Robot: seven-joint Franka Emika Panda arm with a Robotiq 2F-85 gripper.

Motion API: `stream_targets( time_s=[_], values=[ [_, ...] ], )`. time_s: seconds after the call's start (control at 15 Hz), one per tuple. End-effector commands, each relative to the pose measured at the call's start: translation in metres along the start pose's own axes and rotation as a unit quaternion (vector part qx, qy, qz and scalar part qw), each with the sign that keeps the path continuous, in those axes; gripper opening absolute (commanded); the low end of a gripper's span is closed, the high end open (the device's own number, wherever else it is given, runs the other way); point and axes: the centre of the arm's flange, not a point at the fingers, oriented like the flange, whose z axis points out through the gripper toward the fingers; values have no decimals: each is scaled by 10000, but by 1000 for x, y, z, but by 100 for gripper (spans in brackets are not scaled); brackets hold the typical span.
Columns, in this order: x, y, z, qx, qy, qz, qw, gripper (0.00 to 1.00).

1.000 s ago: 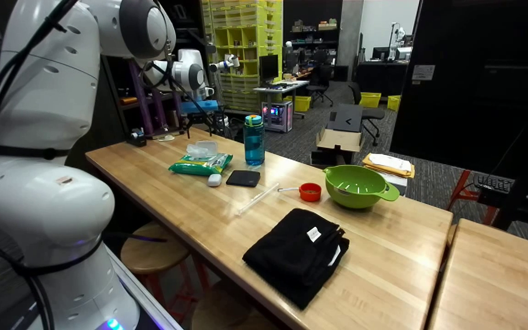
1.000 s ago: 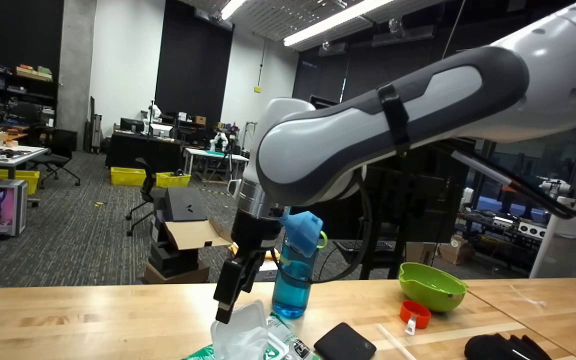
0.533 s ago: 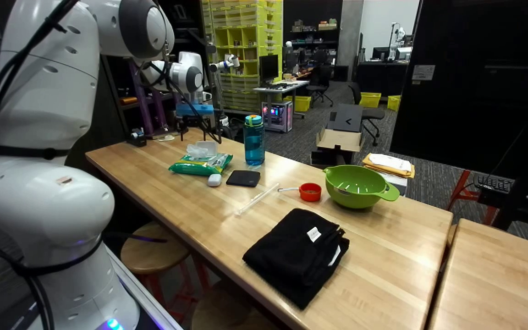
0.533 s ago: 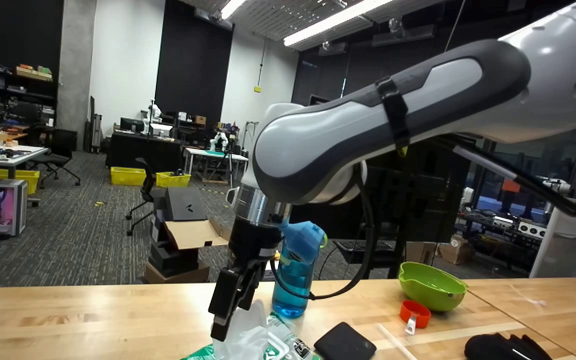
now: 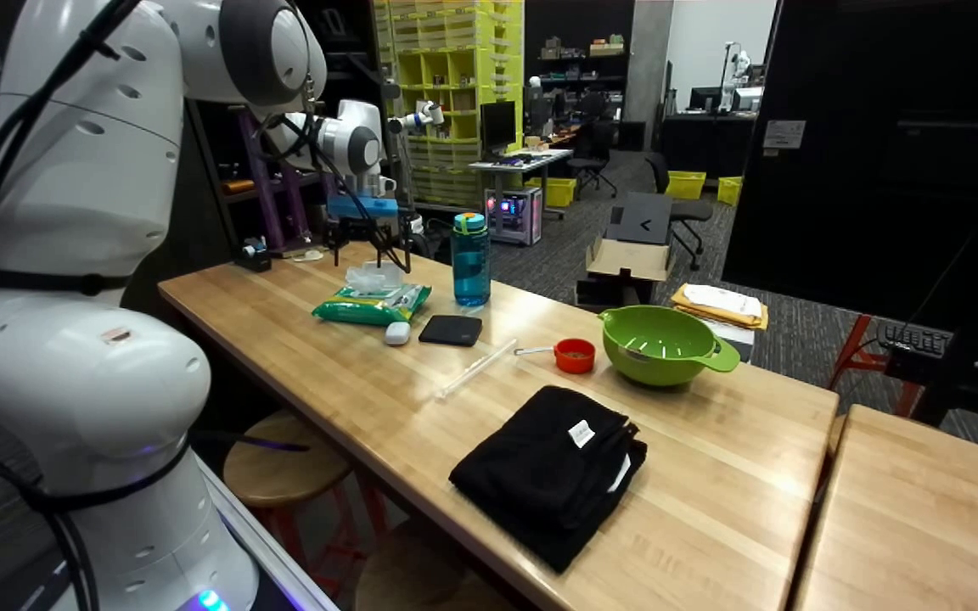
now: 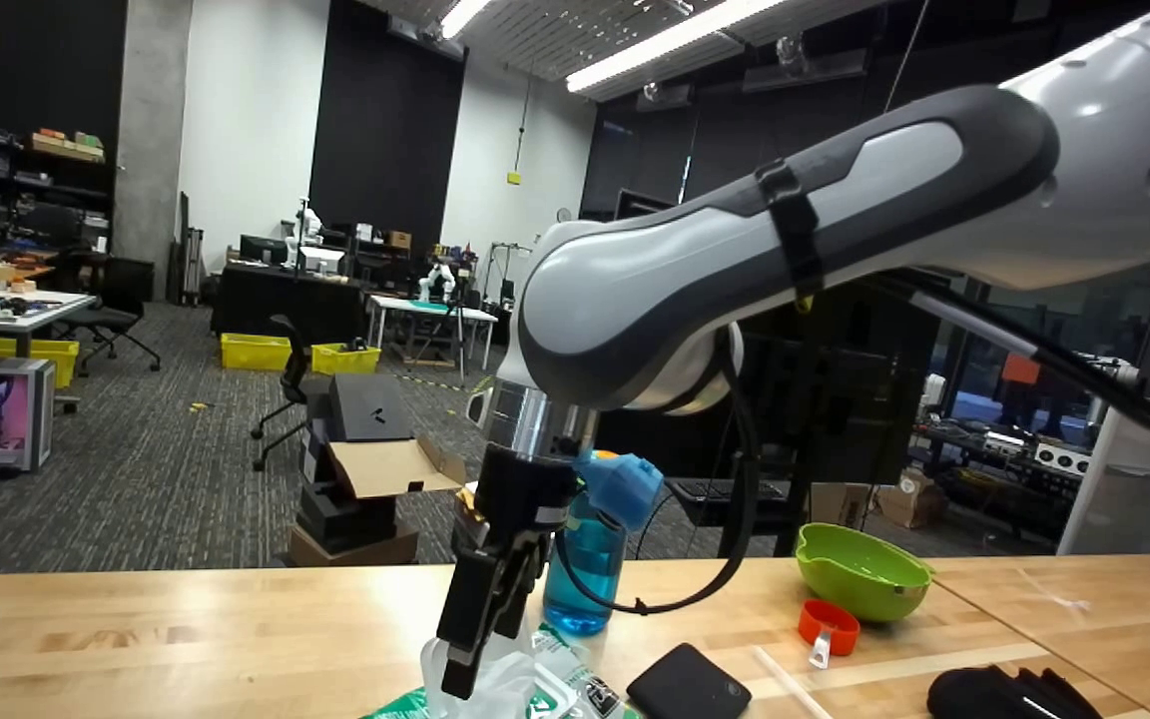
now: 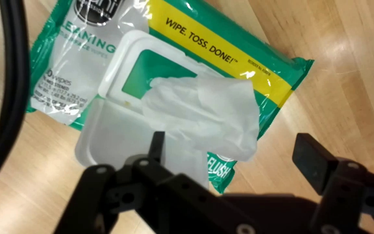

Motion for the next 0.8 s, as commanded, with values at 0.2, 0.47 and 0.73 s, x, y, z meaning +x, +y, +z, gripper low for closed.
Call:
stream_targets(
  time_s=[0.2,0.47,0.73],
  values=[
    [-1,-12,6,195,-291,-193,9992,100],
    [-1,-14,11,167,-431,-224,9987,100],
    [-2,-14,15,161,-527,-274,9981,81]
  ],
)
